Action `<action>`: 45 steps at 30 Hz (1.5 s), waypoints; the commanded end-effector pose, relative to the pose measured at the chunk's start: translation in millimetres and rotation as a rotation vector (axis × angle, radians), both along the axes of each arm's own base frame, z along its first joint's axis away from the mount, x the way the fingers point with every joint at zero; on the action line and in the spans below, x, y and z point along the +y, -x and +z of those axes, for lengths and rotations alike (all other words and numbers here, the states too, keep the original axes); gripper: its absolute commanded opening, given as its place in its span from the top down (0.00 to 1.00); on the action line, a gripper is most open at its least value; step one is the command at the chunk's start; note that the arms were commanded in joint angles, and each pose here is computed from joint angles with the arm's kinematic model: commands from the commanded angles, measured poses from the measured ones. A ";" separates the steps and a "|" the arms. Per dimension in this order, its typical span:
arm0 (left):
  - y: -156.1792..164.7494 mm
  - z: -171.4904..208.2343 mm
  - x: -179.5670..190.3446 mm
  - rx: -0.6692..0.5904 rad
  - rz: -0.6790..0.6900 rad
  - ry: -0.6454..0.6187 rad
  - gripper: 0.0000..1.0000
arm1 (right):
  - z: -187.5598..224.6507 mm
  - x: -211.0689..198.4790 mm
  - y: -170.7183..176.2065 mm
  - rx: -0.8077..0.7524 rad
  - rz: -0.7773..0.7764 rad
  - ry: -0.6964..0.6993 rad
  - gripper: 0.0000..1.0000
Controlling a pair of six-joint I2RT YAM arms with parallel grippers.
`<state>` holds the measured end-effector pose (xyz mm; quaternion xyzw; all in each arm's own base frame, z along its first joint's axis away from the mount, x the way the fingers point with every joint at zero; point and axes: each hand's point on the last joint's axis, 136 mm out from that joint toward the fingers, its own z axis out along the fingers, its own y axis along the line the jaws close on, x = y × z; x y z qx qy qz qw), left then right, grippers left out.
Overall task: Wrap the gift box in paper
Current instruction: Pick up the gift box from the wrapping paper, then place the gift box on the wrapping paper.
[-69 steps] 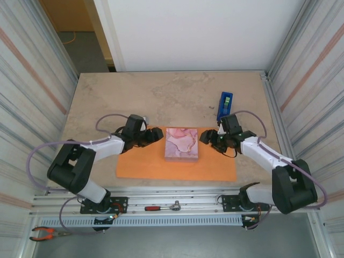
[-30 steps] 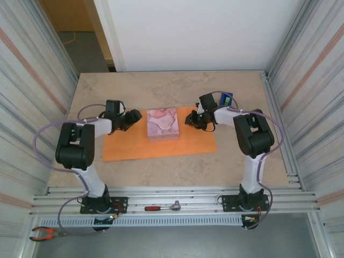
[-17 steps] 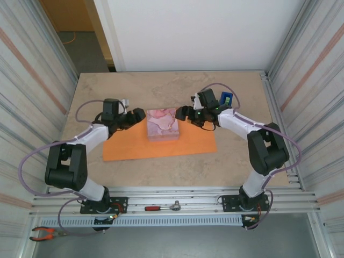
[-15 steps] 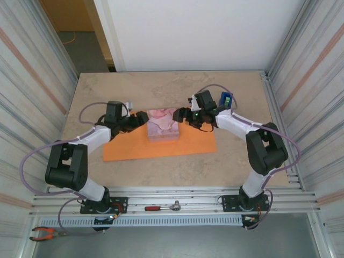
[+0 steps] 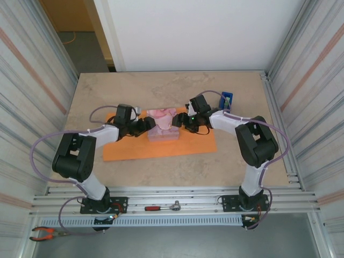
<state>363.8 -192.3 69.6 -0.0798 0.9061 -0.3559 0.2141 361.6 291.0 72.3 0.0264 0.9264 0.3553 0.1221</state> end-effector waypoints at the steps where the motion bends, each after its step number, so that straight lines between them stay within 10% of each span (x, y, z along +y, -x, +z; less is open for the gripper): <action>1: -7.3 12.6 -11.9 -0.036 -0.027 0.034 0.34 | 5.4 11.7 -3.3 0.006 0.016 -0.053 0.40; 9: -1.4 25.0 -20.0 -0.055 -0.043 0.053 0.38 | 17.3 13.7 3.0 -0.004 0.026 -0.093 0.62; 45: 15.6 9.0 -13.8 -0.047 -0.042 -0.017 0.35 | 6.0 11.3 21.6 0.019 0.004 -0.089 0.64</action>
